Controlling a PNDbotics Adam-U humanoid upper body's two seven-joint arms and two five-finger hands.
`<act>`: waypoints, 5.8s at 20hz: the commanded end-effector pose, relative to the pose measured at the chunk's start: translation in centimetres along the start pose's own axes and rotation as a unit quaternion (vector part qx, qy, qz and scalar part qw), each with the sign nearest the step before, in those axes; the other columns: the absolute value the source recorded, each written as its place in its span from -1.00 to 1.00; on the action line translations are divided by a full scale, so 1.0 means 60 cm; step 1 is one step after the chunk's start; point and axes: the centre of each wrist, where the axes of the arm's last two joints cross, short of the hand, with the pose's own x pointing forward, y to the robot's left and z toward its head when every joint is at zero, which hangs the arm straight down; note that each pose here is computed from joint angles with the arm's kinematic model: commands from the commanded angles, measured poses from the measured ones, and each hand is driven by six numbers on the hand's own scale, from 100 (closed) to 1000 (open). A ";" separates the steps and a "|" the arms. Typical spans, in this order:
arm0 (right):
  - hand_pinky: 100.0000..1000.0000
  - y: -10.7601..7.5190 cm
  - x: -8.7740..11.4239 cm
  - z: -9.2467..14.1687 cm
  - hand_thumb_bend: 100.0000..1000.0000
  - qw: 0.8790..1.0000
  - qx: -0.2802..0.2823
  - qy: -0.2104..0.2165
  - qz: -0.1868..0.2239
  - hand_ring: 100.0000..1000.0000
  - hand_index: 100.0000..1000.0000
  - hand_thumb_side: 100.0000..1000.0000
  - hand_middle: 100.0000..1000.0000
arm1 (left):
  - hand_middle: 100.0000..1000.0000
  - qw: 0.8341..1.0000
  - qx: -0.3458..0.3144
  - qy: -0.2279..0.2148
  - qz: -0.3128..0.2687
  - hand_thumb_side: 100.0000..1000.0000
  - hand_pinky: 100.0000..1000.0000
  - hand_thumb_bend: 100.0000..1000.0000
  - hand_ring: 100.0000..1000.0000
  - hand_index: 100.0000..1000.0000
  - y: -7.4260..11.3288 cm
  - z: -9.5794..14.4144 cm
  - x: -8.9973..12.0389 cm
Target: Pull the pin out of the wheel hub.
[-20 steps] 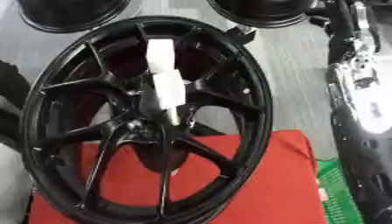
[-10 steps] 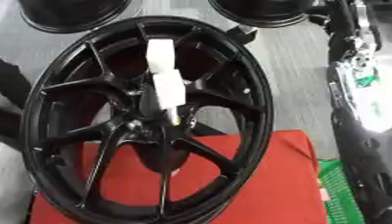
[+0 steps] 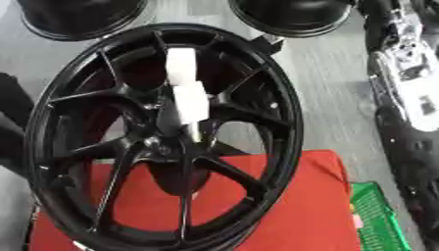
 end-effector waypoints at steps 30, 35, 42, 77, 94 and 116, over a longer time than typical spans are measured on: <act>0.53 0.148 0.173 -0.059 -1.00 0.851 0.428 -0.025 0.304 0.37 0.52 -0.30 0.40 | 0.33 0.999 -0.002 0.000 -0.054 0.58 0.21 -0.63 0.38 0.39 0.035 0.002 0.002; 0.54 0.164 0.176 -0.060 -1.00 0.832 0.454 -0.021 0.318 0.39 0.54 -0.20 0.42 | 0.33 0.999 -0.001 0.001 -0.054 0.58 0.21 -0.63 0.38 0.39 0.035 0.002 0.002; 0.53 0.195 0.172 -0.064 -1.00 0.819 0.473 -0.019 0.324 0.39 0.54 -0.15 0.42 | 0.33 0.999 -0.001 -0.001 -0.049 0.58 0.21 -0.63 0.38 0.39 0.033 0.001 0.003; 0.64 0.165 0.119 -0.039 -1.00 0.743 0.556 -0.039 0.371 0.51 0.58 -0.62 0.47 | 0.34 0.999 -0.014 0.003 -0.048 0.58 0.22 -0.63 0.39 0.39 0.026 0.001 0.002; 0.67 0.157 0.118 -0.018 -0.57 0.739 0.543 -0.053 0.396 0.49 0.56 -0.05 0.39 | 0.34 0.999 -0.023 0.008 -0.048 0.59 0.22 -0.63 0.40 0.38 0.023 0.003 0.000; 0.65 0.167 0.115 -0.012 -0.57 0.739 0.548 -0.039 0.389 0.45 0.54 -0.10 0.17 | 0.34 0.998 -0.028 0.012 -0.048 0.59 0.22 -0.63 0.40 0.38 0.022 0.004 -0.002</act>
